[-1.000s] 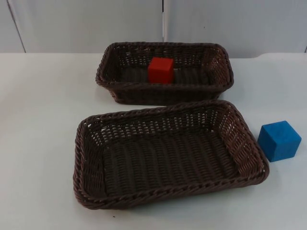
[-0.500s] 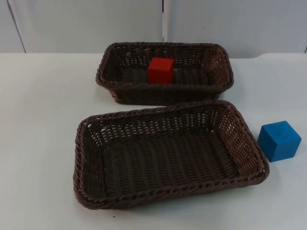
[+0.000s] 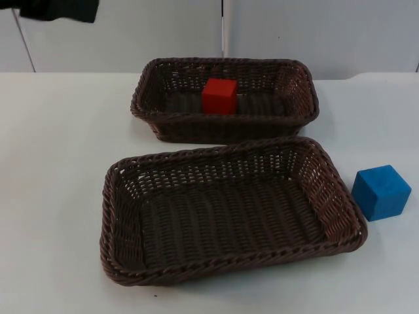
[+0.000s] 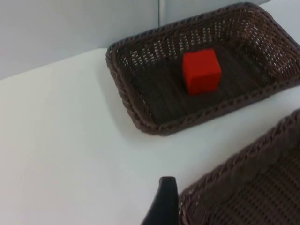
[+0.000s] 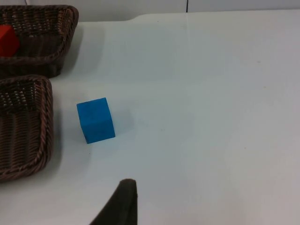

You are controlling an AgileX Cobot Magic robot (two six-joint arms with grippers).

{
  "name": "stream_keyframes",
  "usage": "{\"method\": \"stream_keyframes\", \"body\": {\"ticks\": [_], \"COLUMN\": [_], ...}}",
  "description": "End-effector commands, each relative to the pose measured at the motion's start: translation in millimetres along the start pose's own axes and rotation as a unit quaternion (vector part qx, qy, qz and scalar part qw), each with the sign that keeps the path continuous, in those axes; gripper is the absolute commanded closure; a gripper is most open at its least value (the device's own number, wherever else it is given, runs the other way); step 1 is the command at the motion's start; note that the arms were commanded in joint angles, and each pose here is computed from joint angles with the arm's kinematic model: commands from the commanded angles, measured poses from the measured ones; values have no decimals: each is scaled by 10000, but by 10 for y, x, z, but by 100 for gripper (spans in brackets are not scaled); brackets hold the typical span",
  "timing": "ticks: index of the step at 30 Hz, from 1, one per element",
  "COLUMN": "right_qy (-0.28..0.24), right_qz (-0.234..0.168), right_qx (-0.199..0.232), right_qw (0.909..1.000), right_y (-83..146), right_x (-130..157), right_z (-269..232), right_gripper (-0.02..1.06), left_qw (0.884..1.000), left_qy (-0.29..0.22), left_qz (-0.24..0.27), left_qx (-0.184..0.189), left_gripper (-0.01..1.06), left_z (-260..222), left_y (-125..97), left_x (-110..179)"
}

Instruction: Pick up one cube with the left hand and place it into the upper basket. Pick up one cube with the right hand and place it into the lower basket.

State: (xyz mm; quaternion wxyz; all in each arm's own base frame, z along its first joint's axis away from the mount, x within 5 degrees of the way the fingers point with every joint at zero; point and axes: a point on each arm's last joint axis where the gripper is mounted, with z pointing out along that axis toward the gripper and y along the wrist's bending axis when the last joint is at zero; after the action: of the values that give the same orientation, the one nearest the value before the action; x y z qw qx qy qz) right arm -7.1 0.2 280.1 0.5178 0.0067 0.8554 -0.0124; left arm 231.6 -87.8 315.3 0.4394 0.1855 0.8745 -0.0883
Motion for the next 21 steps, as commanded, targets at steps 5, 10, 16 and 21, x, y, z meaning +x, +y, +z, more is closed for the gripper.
{"method": "stream_keyframes", "body": {"ticks": [5, 10, 16, 21], "right_qy": [-20, -20, -20, -20], "right_qz": [-2, -2, -2, -2], "right_qx": [26, 26, 26, 26], "right_qw": [10000, 10000, 10000, 10000], "right_y": [0, 0, 0, 0], "right_x": [5, 5, 5, 5], "right_z": [0, 0, 0, 0], "right_gripper": [0, 0, 0, 0], "left_qw": [9998, 9999, 9999, 9996], "left_qy": [-178, -76, -49, -200], "left_qz": [12, -23, -48, -94], "left_qx": [-9, 65, 141, 196], "left_gripper": [31, 31, 31, 31], "left_z": [-256, -495, -713, -847], "left_y": [-31, -61, -87, -105], "left_x": [228, 340, 401, 417]}}
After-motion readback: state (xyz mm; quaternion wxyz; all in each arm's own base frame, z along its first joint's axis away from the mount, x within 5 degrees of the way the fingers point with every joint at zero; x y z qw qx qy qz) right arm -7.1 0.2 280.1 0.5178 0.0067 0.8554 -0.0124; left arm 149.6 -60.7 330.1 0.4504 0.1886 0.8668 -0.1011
